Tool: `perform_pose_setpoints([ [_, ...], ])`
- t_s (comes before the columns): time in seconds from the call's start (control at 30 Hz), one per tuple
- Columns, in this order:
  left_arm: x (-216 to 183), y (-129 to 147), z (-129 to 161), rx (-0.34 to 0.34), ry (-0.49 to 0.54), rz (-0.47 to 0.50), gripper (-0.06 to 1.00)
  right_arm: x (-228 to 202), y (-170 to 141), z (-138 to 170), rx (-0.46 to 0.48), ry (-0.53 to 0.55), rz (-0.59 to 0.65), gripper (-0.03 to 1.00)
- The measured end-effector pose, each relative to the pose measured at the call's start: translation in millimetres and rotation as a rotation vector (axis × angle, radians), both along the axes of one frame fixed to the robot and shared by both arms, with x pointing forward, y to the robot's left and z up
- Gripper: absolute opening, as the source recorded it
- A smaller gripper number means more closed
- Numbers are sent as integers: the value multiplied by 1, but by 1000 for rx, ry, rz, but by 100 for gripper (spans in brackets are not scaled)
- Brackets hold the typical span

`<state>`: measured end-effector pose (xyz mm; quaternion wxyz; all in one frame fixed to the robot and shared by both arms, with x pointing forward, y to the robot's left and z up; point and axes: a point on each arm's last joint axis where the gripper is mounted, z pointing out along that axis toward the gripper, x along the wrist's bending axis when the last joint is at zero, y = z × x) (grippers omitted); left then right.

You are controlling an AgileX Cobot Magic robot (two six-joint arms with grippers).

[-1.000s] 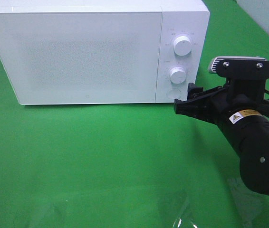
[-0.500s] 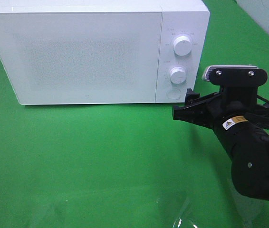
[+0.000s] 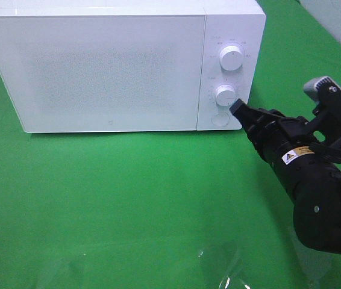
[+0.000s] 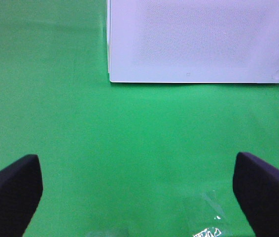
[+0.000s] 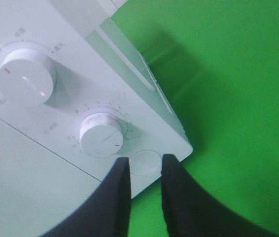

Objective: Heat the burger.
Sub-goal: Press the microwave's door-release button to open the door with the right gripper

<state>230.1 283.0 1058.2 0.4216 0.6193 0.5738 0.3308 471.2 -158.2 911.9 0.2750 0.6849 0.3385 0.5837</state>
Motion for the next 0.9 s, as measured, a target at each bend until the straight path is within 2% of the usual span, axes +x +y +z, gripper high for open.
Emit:
perform_pose_setpoints([
  [0.03,0,0,0,0,0,0,96,0,1,0,134,1,-10,15],
  [0.07,0,0,0,0,0,0,96,0,1,0,134,1,-10,15],
  [0.1,0,0,0,0,0,0,96,0,3,1,265,3,-10,10],
  [0.13,0,0,0,0,0,0,96,0,3,1,265,3,-10,10],
  [0.17,0,0,0,0,0,0,96,0,5,1,399,8,-11,6],
  [0.2,0,0,0,0,0,0,96,0,5,1,399,8,-11,6],
  [0.27,0,0,0,0,0,0,96,0,8,2,592,21,-7,1],
  [0.37,0,0,0,0,0,0,96,0,9,2,638,25,-5,1],
  [0.4,0,0,0,0,0,0,96,-1,9,2,718,32,-14,1],
  [0.43,0,0,0,0,0,0,96,-1,9,2,718,32,-14,1],
  [0.47,0,0,0,0,0,0,96,-1,10,1,769,38,-21,1],
  [0.53,0,0,0,0,0,0,96,0,10,-1,800,49,-25,1],
  [0.73,0,0,0,0,0,0,96,4,17,-18,850,122,-55,1],
  [0.9,0,0,0,0,0,0,96,9,21,-19,860,138,-57,1],
])
